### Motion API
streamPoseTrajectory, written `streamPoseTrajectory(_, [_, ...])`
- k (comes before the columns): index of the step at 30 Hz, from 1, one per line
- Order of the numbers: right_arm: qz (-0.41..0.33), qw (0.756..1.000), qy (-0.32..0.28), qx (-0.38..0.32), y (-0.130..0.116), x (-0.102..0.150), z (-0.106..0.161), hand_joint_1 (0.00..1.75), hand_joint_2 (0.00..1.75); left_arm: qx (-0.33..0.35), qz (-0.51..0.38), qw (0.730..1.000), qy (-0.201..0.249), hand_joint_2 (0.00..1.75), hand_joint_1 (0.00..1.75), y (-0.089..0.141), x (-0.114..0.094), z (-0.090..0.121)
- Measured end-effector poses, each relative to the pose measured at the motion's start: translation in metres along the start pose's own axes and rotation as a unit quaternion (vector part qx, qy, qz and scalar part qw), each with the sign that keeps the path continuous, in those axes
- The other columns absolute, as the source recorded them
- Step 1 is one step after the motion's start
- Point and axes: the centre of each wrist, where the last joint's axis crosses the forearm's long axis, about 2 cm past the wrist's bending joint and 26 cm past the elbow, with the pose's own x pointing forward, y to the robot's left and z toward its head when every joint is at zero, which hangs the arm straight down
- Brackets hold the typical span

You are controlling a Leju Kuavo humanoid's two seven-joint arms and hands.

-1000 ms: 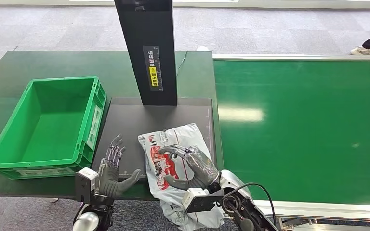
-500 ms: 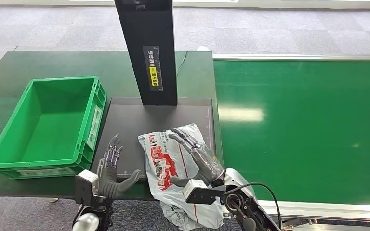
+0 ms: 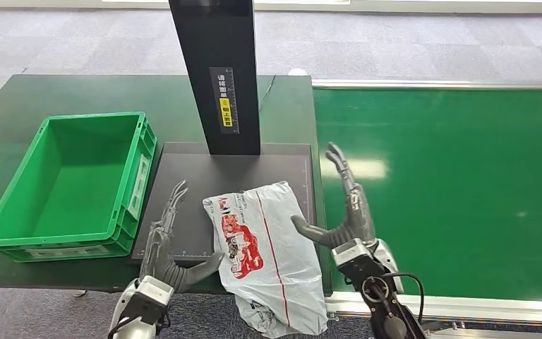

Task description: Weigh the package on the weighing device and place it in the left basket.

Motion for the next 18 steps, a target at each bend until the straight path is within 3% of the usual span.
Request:
streamPoseTrajectory(5, [0.011, 0.995, -0.027, -0.097, -0.035, 0.015, 0.0, 0.0, 1.75, -0.062, -0.076, 0.995, -0.017, 1.75, 0.0, -0.011, 0.009, -0.031])
streamPoseTrajectory(11, [0.02, 0.987, -0.044, -0.151, -0.064, 0.024, 0.002, 0.0, 1.75, -0.12, -0.137, 0.983, -0.011, 1.75, 0.0, -0.026, 0.007, -0.046])
streamPoseTrajectory(18, [0.039, 0.984, -0.051, -0.168, -0.076, 0.03, 0.003, 0.0, 1.75, -0.186, -0.236, 0.95, 0.088, 1.75, 0.0, -0.038, -0.014, -0.069])
